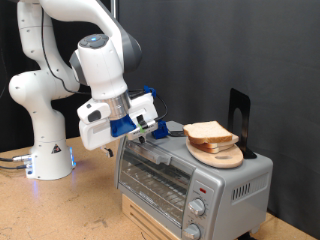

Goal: Make a piece of toast with the oven

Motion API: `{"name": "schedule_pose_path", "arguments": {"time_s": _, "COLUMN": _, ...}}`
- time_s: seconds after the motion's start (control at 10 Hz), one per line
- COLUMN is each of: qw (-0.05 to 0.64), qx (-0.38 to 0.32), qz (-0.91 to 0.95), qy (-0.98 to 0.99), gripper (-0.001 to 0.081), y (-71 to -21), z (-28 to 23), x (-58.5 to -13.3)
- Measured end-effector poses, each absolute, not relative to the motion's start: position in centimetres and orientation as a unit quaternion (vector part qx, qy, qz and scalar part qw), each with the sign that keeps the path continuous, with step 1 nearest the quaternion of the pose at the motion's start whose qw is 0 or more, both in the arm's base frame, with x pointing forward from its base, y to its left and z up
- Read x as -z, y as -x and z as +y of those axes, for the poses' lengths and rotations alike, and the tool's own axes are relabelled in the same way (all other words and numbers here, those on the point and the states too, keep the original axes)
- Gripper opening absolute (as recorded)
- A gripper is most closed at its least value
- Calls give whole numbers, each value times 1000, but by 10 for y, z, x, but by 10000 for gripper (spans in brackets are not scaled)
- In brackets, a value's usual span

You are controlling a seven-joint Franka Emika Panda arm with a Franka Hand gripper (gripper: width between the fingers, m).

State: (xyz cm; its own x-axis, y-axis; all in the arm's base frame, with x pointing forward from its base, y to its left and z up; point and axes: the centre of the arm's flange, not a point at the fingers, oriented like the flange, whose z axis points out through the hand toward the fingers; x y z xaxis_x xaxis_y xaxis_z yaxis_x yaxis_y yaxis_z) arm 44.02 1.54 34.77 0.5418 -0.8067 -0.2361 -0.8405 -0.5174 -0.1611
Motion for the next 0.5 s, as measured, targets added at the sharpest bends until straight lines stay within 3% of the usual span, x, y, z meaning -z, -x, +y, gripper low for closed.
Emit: {"name": "schedule_pose_path", "arguments": {"time_s": 0.5, "qw": 121, "qx": -68, "qz": 483, "qy": 864, "gripper": 682, "y": -436, "z": 24, "x": -344}}
